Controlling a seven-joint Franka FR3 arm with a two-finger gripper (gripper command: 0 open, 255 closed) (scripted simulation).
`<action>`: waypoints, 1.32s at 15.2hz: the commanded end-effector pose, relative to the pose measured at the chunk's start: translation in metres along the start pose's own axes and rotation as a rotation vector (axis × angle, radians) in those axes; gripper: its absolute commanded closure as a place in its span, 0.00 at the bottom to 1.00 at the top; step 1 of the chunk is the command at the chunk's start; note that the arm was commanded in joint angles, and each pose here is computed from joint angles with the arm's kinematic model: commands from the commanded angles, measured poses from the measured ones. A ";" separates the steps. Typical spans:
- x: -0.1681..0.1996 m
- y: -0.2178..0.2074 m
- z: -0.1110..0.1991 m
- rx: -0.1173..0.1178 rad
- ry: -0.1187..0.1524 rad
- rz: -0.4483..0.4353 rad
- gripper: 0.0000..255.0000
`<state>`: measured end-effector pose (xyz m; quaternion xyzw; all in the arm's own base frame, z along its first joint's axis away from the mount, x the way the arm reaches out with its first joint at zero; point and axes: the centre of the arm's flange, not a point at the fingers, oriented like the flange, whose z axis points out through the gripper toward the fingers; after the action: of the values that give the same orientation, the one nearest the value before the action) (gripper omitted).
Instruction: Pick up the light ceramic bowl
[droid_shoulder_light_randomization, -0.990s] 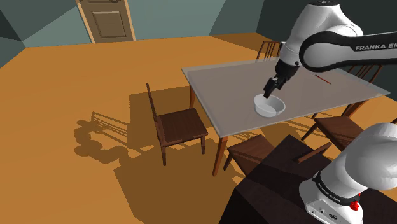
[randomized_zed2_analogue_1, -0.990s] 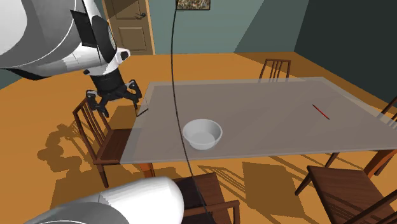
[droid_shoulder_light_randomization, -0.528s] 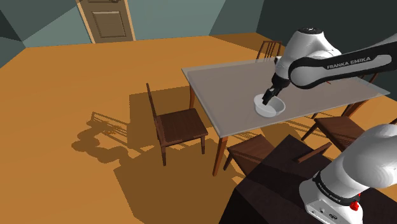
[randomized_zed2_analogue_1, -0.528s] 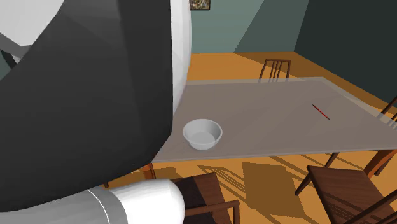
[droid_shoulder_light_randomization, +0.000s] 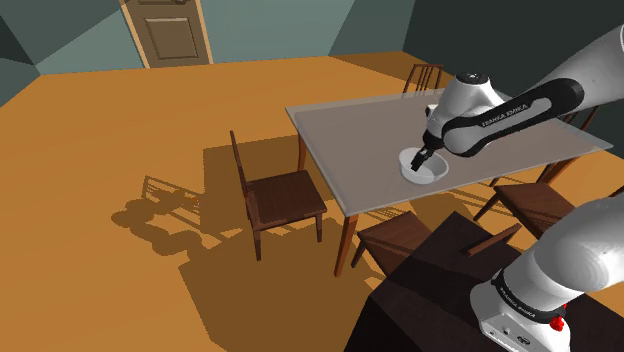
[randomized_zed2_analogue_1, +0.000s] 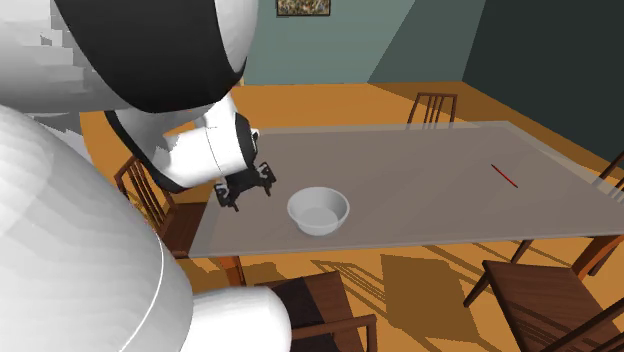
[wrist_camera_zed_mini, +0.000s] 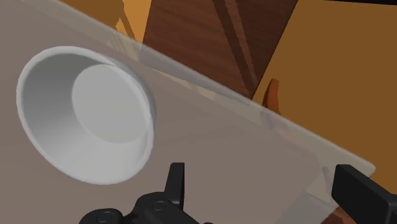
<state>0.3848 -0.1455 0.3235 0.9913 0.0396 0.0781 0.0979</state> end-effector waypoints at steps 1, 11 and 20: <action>-0.001 0.012 0.025 -0.014 0.006 -0.016 0.00; 0.010 0.074 0.135 -0.081 0.024 -0.089 0.00; 0.012 0.092 0.198 -0.105 0.030 -0.115 0.00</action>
<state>0.4333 -0.2714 0.1573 0.9797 0.0935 0.0890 0.1531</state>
